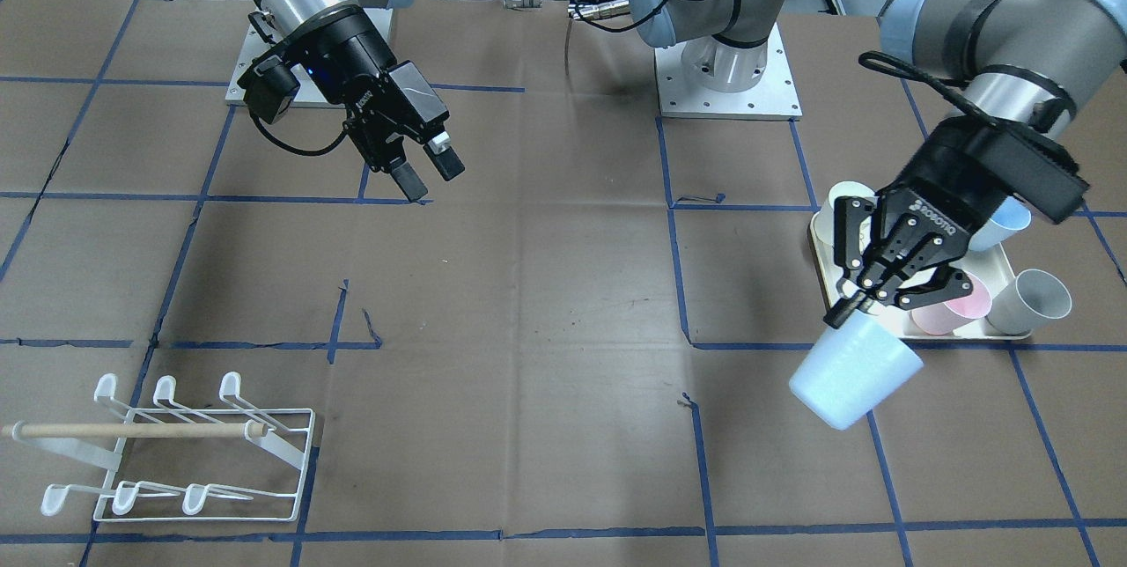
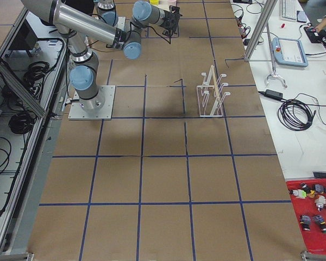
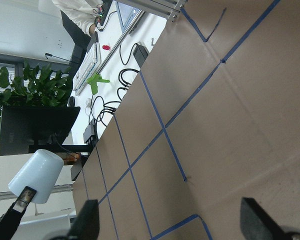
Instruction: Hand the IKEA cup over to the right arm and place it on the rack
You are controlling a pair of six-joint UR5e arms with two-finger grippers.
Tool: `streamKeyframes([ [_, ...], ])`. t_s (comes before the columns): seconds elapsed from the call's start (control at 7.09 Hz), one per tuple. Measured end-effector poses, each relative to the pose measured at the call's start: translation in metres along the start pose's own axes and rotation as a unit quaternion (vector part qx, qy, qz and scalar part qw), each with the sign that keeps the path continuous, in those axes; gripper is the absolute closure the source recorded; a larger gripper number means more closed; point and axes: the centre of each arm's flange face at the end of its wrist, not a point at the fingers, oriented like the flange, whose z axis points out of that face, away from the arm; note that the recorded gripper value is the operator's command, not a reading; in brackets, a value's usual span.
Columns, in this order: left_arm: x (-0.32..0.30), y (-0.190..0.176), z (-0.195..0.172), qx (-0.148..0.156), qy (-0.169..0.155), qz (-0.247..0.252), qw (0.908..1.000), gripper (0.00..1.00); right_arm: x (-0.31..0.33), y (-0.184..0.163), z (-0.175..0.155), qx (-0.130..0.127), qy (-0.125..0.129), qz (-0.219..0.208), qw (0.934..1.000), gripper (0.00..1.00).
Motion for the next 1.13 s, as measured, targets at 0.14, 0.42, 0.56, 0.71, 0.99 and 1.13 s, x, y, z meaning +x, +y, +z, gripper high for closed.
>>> streamKeyframes([
  [0.14, 0.013, 0.017, 0.024, 0.028, 0.035, 0.033, 0.9984, 1.0, 0.006, 0.007, -0.003, 0.003, -0.018, 0.034, 0.9992, 0.02],
  [0.42, 0.025, 0.056, 0.078, 0.064, 0.074, 0.097, 0.9905, 1.0, 0.007, 0.018, -0.005, -0.019, -0.048, 0.09, 0.9946, 0.02],
  [0.56, 0.029, 0.078, 0.102, 0.083, 0.092, 0.113, 0.9858, 1.0, 0.007, 0.019, -0.003, -0.032, -0.052, 0.101, 0.993, 0.03],
  [0.71, 0.036, 0.093, 0.115, 0.103, 0.103, 0.104, 0.9839, 0.98, 0.01, 0.017, 0.004, -0.04, -0.056, 0.104, 0.9922, 0.03],
  [0.99, 0.068, 0.103, 0.122, 0.121, 0.127, 0.064, 0.9825, 0.96, 0.011, 0.003, 0.025, -0.035, -0.078, 0.09, 0.9922, 0.0],
  [1.13, 0.091, 0.11, 0.123, 0.118, 0.142, 0.056, 0.9812, 0.96, 0.009, -0.004, 0.033, -0.029, -0.086, 0.084, 0.9924, 0.0],
])
